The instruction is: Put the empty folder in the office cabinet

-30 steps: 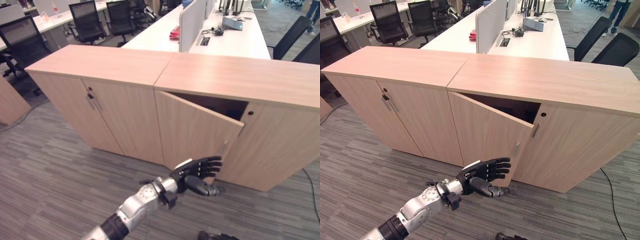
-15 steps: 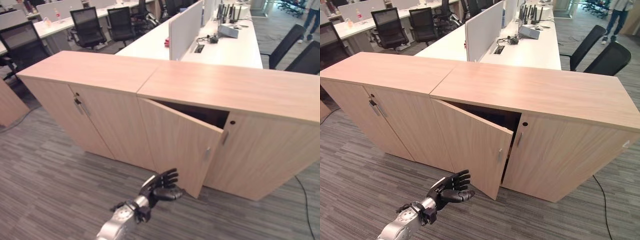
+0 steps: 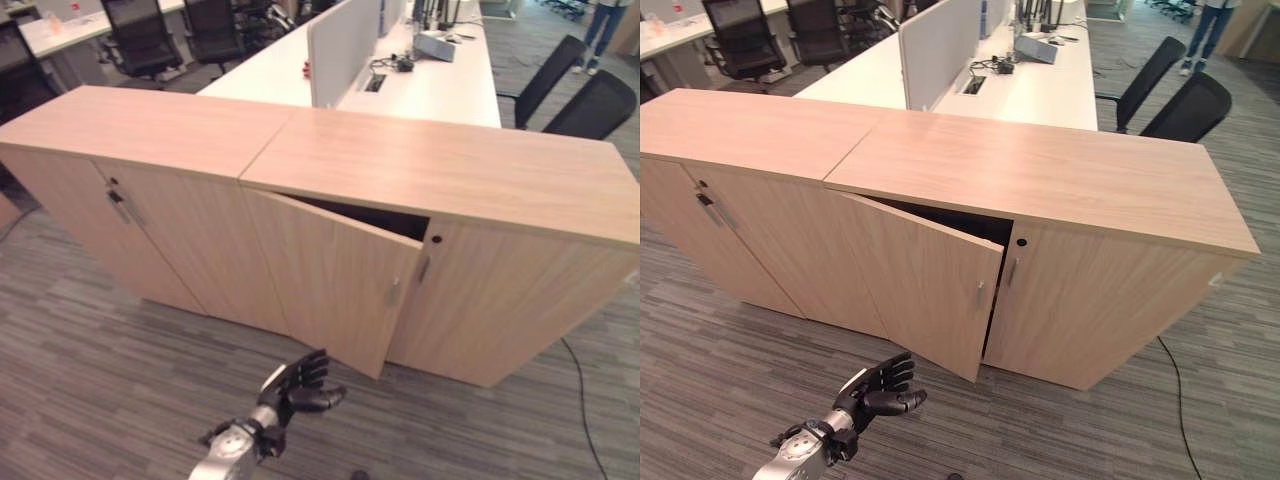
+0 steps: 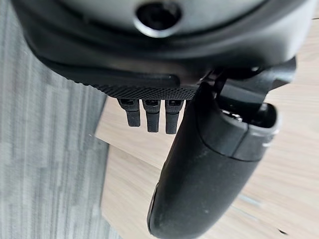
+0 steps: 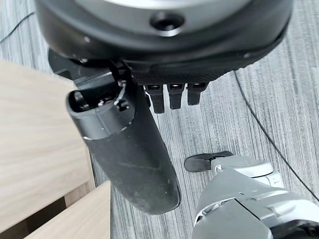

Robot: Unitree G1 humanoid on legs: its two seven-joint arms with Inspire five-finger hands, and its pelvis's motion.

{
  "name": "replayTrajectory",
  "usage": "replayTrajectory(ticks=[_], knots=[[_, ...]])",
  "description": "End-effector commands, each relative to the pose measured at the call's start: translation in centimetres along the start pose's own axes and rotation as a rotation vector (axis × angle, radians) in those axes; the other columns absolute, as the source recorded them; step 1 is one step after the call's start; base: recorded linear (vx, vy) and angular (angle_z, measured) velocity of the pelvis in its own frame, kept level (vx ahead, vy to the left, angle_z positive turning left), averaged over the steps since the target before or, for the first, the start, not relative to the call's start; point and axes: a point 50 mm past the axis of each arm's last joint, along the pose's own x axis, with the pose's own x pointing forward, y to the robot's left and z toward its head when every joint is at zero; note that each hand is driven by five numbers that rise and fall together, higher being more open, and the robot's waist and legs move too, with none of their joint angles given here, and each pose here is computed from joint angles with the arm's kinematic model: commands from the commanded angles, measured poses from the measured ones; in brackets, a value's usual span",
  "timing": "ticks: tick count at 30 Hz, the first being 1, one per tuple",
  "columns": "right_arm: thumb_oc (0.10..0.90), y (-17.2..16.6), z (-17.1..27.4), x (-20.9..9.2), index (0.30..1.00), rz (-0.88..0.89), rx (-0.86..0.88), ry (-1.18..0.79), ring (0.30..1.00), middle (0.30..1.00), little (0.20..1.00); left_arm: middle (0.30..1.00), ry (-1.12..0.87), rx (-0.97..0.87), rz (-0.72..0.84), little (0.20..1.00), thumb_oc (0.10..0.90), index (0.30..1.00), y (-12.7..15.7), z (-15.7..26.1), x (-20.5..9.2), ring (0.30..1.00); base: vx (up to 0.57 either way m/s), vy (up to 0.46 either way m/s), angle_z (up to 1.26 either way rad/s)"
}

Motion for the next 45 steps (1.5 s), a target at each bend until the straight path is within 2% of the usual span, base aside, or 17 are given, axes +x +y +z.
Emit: replayTrajectory(ticks=[1,7,9,10,12,13,14,16,18,20,24,29,33,34,35,39,45], knots=[[0.800,0.5,1.1,0.2,0.900,0.006,0.008,-0.033,0.900,0.900,0.900,0.900,-0.242,-0.014,0.023,0.900,0.800,0.900,0.4,4.1,0.2,0.900,0.06,0.125,-0.11],[0.800,1.0,1.0,0.2,0.900,0.029,0.006,-0.026,0.900,0.900,0.900,0.900,-0.183,-0.113,0.024,0.900,0.800,0.900,0.9,2.7,1.1,0.900,0.04,0.113,-0.25],[0.800,1.7,0.7,0.3,0.900,0.051,0.009,-0.024,0.900,0.900,0.900,0.900,-0.093,-0.154,0.068,0.900,0.800,0.900,1.5,0.7,2.0,0.900,0.07,0.121,-0.11],[0.800,1.8,0.6,0.3,0.900,0.052,0.009,-0.015,0.900,0.900,0.900,0.900,0.050,-0.164,0.128,0.900,0.800,0.900,2.1,-2.4,2.1,0.900,0.06,0.082,-0.11],[0.800,1.8,0.4,0.3,0.900,0.051,0.010,-0.012,0.900,0.900,0.900,0.900,0.103,-0.161,0.157,0.900,0.800,0.900,2.4,-3.5,2.0,0.900,0.07,0.056,-0.14],[0.800,1.9,0.2,0.3,0.900,0.049,0.001,-0.005,0.900,0.900,0.900,0.900,0.271,-0.100,0.250,0.900,0.800,0.900,3.5,-6.8,1.0,0.900,0.07,0.049,-0.14],[0.800,1.9,0.2,0.3,0.900,0.050,0.001,-0.006,0.900,0.900,0.900,0.900,0.270,-0.100,0.250,0.900,0.800,0.900,3.5,-6.8,1.0,0.900,0.07,0.054,-0.14],[0.800,1.8,0.3,0.3,0.900,0.041,-0.035,-0.009,0.900,0.900,0.900,0.900,0.462,0.029,0.309,0.900,0.800,0.900,4.4,-10.0,-0.7,0.900,0.04,0.047,-0.06],[0.800,1.6,0.4,0.3,0.900,0.035,-0.145,-0.011,0.900,0.900,0.900,0.900,0.619,0.174,0.322,0.900,0.800,0.900,5.4,-12.4,-3.2,0.900,0.07,0.075,0.00],[0.800,1.8,0.1,0.2,0.900,0.053,-0.224,-0.010,0.900,0.900,0.900,0.900,0.621,0.176,0.314,0.900,0.800,0.900,5.8,-12.9,-4.0,0.900,0.02,0.063,0.02],[0.800,1.3,-0.4,0.2,0.900,0.038,-0.224,0.004,0.900,0.900,0.900,0.900,0.665,0.163,0.369,0.900,0.800,0.900,6.5,-13.8,-5.4,0.900,-0.02,0.045,-0.02],[0.800,1.1,-0.5,0.1,0.900,0.032,-0.228,0.014,0.900,0.900,0.900,0.900,0.693,-0.077,0.451,0.900,0.800,0.900,6.0,-15.3,-6.7,0.900,0.00,0.000,0.00],[0.800,2.1,-0.6,0.2,0.900,0.050,-0.261,0.008,0.900,0.900,0.900,0.900,0.614,0.137,0.323,0.900,0.800,0.900,4.7,-13.3,-3.8,0.900,0.00,0.007,0.02],[0.800,2.1,-0.6,0.2,0.900,0.050,-0.261,0.008,0.900,0.900,0.900,0.900,0.614,0.137,0.323,0.900,0.800,0.900,4.6,-13.3,-3.8,0.900,-0.04,0.018,-0.03],[0.800,2.5,-0.7,0.2,0.900,0.058,-0.285,0.003,0.900,0.900,0.900,0.900,0.528,0.314,0.219,0.900,0.800,0.900,3.7,-11.3,-1.6,0.900,-0.03,0.015,-0.05],[0.800,2.4,-0.3,0.3,0.900,0.056,-0.315,-0.009,0.900,0.900,0.900,0.900,0.479,0.417,0.166,0.900,0.800,0.900,3.3,-9.8,-0.3,0.900,-0.03,0.018,-0.07],[0.800,2.0,-0.1,0.3,0.900,0.036,-0.308,-0.008,0.900,0.900,0.900,0.900,0.475,0.388,0.191,0.900,0.800,0.900,3.4,-9.6,-0.1,0.900,0.00,0.010,-0.10]])
